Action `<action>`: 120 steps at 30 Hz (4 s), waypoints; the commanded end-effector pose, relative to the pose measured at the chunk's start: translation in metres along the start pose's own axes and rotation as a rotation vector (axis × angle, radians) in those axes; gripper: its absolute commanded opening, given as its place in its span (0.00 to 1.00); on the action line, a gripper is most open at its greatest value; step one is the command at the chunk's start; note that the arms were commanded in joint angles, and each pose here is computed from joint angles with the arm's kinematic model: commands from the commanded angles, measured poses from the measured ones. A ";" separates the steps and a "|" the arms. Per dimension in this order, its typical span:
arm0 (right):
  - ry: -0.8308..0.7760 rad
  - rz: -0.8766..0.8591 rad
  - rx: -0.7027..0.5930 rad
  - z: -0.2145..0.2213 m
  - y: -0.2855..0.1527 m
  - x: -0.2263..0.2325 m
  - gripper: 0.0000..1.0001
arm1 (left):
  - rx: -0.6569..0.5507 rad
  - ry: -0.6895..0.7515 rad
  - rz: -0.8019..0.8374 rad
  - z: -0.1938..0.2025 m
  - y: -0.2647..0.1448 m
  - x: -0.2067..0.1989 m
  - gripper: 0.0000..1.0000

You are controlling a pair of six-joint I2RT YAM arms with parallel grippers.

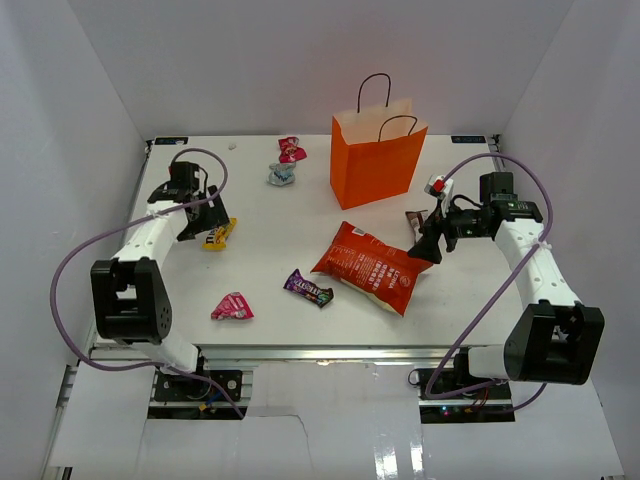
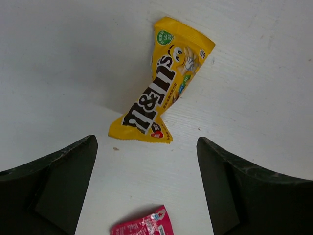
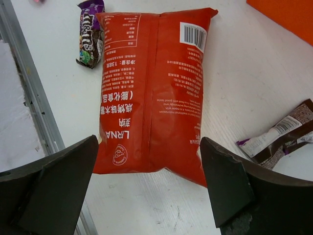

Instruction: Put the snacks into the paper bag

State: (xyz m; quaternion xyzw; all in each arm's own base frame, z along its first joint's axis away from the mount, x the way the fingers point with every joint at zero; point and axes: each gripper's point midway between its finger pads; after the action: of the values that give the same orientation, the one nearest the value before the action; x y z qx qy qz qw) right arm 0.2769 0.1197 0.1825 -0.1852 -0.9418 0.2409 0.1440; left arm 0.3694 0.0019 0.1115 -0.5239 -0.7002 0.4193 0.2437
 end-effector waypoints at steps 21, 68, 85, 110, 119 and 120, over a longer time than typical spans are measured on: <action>-0.156 -0.103 -0.063 -0.030 0.003 0.027 0.91 | 0.048 0.127 0.176 -0.011 0.039 -0.022 0.22; 0.816 -0.128 -0.049 -0.120 0.204 0.111 0.70 | 0.064 -0.051 1.188 0.122 -0.164 -0.185 0.12; 0.592 -0.244 -0.154 -0.153 0.185 0.113 0.18 | 0.013 -0.007 1.230 0.122 -0.192 -0.179 0.85; -0.366 0.370 -0.642 -0.383 -0.011 -0.049 0.17 | -0.126 -0.225 0.774 0.129 -0.162 -0.098 0.94; -0.396 0.700 -0.575 -0.370 -0.024 -0.143 0.18 | -0.091 -0.323 0.637 0.136 -0.141 -0.080 0.94; -0.389 0.717 -0.564 -0.365 -0.025 -0.151 0.18 | -0.075 -0.347 0.620 0.138 -0.139 -0.078 0.94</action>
State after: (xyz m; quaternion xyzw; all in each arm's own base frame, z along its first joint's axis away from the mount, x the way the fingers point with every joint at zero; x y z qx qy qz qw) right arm 0.5164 0.2157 0.4589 -0.4179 -0.8965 0.0350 -0.1431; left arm 0.2152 -0.1396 0.1718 -0.6752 -0.5286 0.5135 -0.0328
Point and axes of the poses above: each gripper's point midway between its finger pads, its own y axis out along the fingers, its own x axis along the line the jaws close on, z = x × y
